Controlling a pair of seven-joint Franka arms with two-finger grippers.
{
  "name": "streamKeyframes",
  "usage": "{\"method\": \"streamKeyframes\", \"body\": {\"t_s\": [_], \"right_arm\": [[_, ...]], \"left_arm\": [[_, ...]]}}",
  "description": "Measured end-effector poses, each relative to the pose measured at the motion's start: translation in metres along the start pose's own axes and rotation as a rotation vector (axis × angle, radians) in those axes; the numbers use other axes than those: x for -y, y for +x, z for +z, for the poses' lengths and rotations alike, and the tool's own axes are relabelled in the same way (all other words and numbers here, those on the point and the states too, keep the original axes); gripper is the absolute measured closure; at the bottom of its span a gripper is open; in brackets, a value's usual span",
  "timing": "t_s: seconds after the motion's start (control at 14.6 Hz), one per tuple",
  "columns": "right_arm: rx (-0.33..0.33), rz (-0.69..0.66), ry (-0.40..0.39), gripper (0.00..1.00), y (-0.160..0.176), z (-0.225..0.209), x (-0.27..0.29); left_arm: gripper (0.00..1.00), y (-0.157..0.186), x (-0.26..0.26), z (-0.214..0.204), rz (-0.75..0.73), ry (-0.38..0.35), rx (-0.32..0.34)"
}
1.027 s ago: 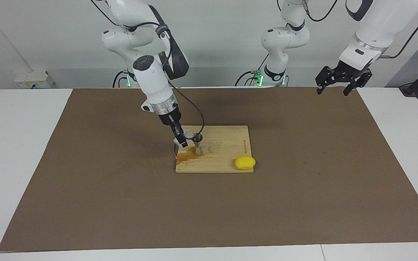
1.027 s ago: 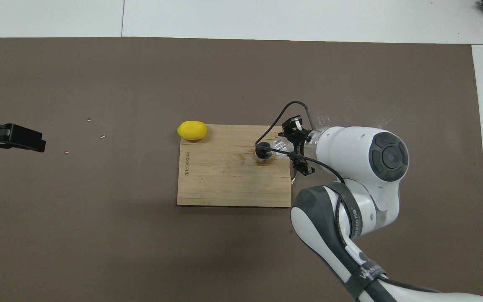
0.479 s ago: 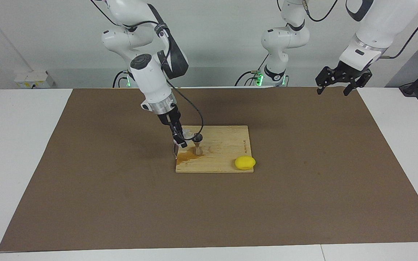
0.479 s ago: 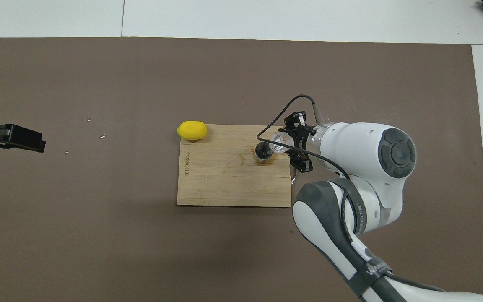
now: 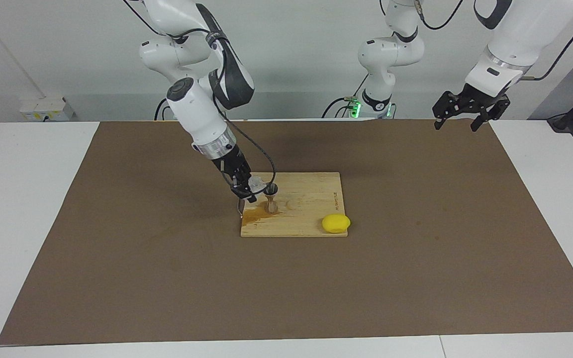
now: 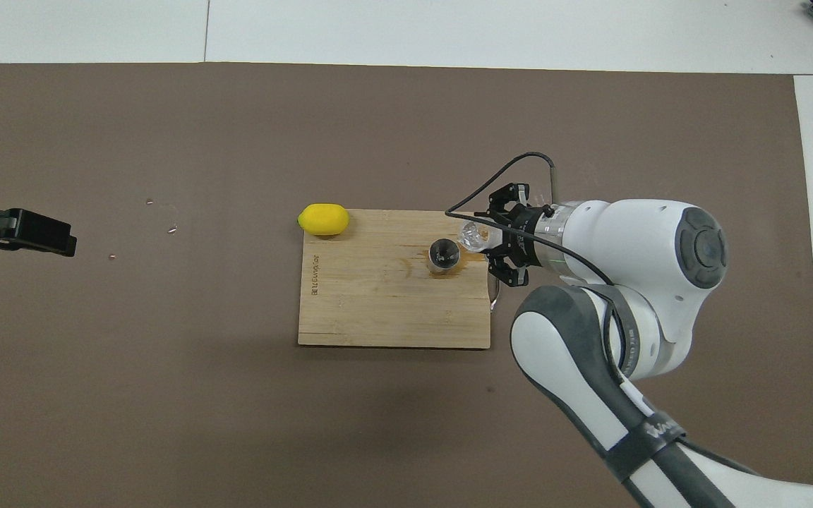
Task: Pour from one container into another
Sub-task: 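Turn the glass upright and carry it back off the board, then lower the glass onto the table and open the right gripper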
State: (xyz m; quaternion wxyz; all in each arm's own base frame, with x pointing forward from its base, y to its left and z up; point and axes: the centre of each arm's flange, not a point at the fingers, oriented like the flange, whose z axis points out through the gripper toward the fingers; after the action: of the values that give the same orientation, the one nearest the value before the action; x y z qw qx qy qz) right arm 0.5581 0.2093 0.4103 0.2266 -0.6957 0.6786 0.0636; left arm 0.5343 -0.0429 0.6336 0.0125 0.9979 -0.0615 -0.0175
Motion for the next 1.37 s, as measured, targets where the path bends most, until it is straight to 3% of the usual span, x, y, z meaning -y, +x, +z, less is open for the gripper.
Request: {"method": "streamKeyframes", "body": {"t_s": [0.21, 0.55, 0.75, 1.1, 1.37], "right_arm": [[0.066, 0.115, -0.027, 0.49, 0.039, -0.007, 0.007], [0.213, 0.239, -0.071, 0.49, 0.138, -0.013, 0.011], [0.251, 0.27, -0.092, 0.49, 0.192, -0.008, 0.003], [0.271, 0.263, -0.113, 0.49, 0.235, -0.003, -0.005], [0.314, 0.21, -0.136, 0.49, 0.293, 0.006, -0.023]], "left_arm": [[0.0, 0.0, 0.0, 0.0, 0.0, 0.0, 0.0], [0.0, 0.0, 0.0, 0.0, 0.0, 0.0, 0.0], [0.0, 0.0, 0.0, 0.0, 0.0, 0.0, 0.0], [0.0, 0.0, 0.0, 0.0, 0.0, 0.0, 0.001], [0.0, 0.0, 0.0, 0.0, 0.0, 0.0, 0.001]]}}
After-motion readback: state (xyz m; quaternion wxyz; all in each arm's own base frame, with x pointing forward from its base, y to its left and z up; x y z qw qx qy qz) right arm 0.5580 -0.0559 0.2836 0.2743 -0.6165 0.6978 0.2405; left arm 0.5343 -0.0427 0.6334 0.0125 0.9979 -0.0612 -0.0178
